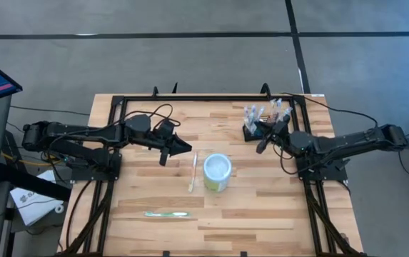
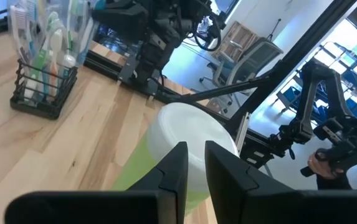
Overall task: Pick & Place toothbrushing station
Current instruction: Put the blue toothbrush into the wire organizer
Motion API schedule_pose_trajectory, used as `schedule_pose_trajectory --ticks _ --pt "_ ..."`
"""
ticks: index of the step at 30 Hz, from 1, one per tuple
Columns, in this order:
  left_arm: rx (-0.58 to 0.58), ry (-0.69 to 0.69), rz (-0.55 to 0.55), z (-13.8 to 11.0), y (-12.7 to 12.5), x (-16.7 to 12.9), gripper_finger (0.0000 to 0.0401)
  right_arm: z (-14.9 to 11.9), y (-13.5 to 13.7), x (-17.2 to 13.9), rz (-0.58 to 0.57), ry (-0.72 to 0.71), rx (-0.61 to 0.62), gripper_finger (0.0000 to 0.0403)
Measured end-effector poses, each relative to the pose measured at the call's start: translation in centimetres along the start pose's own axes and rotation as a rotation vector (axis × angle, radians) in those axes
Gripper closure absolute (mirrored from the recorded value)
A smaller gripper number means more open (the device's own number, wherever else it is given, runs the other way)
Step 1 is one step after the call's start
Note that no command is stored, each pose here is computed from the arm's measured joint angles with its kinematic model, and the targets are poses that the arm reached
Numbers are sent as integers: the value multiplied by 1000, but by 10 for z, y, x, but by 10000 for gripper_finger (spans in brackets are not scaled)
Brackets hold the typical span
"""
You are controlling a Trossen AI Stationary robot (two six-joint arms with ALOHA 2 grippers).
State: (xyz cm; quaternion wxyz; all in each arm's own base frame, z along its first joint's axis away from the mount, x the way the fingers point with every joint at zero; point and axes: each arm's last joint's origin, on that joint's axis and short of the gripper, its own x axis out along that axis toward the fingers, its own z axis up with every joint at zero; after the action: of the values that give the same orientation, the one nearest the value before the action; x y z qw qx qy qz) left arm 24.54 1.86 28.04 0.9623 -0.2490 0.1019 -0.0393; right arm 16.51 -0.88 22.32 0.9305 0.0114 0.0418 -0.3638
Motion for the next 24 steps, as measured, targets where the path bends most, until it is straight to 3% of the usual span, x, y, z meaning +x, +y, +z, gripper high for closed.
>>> schedule_pose_trajectory --ticks 6,24 --pt "1 -1 0 0 0 0 352 -4 -1 1 -74 10 -55 403" --pt "1 -2 -1 0 0 0 352 -23 -1 17 -138 74 -86 402"
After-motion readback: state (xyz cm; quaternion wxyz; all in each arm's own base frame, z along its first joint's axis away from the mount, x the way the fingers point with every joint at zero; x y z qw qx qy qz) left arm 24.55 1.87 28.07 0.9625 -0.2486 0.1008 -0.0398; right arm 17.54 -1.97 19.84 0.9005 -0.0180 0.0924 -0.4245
